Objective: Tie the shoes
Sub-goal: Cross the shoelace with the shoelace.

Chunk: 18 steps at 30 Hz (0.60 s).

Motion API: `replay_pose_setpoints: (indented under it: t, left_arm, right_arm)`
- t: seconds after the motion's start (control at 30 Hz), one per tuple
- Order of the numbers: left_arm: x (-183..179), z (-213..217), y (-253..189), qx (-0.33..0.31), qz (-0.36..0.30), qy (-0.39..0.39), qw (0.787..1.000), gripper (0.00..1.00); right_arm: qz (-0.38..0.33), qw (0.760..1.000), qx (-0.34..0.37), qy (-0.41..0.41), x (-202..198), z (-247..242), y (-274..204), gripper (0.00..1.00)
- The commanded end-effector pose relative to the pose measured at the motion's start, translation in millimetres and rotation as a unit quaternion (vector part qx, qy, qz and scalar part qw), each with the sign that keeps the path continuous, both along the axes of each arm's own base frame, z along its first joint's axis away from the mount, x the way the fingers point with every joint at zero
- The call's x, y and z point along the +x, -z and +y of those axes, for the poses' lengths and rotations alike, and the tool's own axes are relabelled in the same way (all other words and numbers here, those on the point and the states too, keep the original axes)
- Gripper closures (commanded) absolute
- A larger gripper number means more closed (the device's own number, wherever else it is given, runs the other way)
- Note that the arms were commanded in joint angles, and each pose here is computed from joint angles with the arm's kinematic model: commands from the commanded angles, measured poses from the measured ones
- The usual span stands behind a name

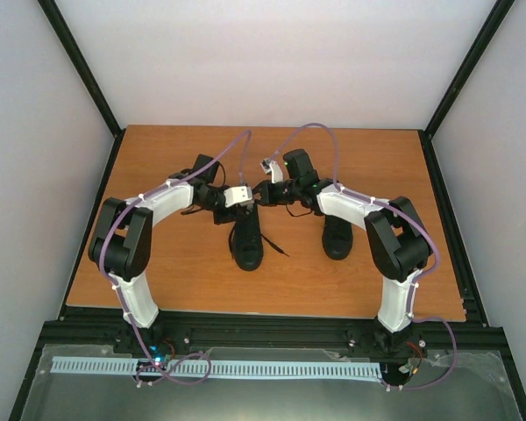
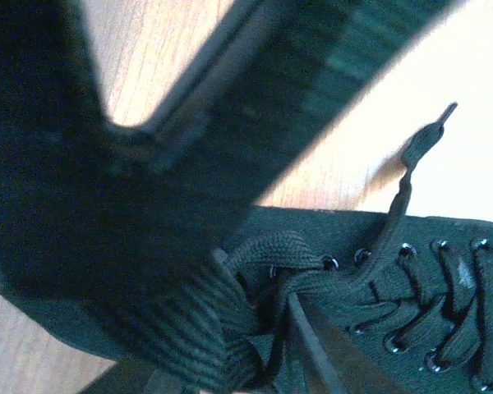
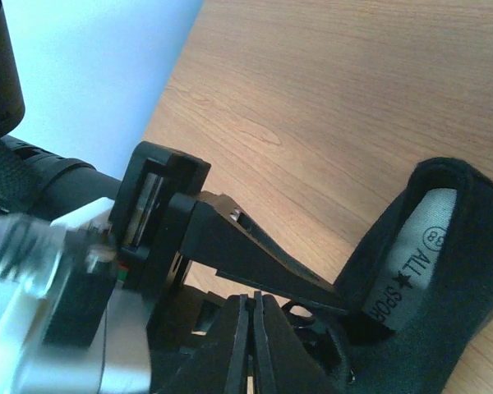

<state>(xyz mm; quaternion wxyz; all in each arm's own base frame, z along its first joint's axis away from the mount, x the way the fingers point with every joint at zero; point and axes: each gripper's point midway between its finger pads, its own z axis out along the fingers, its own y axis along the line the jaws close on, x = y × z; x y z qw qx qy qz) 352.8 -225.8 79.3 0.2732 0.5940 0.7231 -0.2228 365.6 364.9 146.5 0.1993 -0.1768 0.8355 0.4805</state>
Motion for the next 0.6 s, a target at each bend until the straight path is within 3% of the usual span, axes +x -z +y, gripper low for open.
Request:
replay_pose_setpoints:
  t: [0.0, 0.2, 0.27, 0.43, 0.57]
  left_arm:
    - [9.0, -9.9, -14.4, -0.026, -0.003, 0.002, 1.000, 0.76]
    - [5.9, -11.3, -16.4, -0.030, 0.004, 0.003, 1.000, 0.97]
    - [6.7, -10.3, -15.9, -0.028, 0.003, -0.001, 1.000, 0.99]
    - [15.2, -5.1, -12.8, -0.019, -0.032, -0.022, 0.999, 0.99]
    - [17.8, -4.0, -13.4, -0.018, -0.036, -0.027, 0.999, 0.99]
  right_arm:
    - [-0.013, 1.000, 0.013, -0.018, -0.7, 9.0, -9.9, 0.97]
    - [-0.015, 0.999, 0.015, -0.031, -5.5, 13.5, -11.9, 0.97]
    - [-0.016, 0.999, 0.011, -0.034, -6.7, 12.9, -12.0, 0.95]
    - [-0.041, 0.998, -0.002, -0.040, -8.3, 3.3, -20.5, 0.73]
    - [-0.050, 0.998, -0.010, -0.035, -3.8, -15.6, -17.5, 0.60]
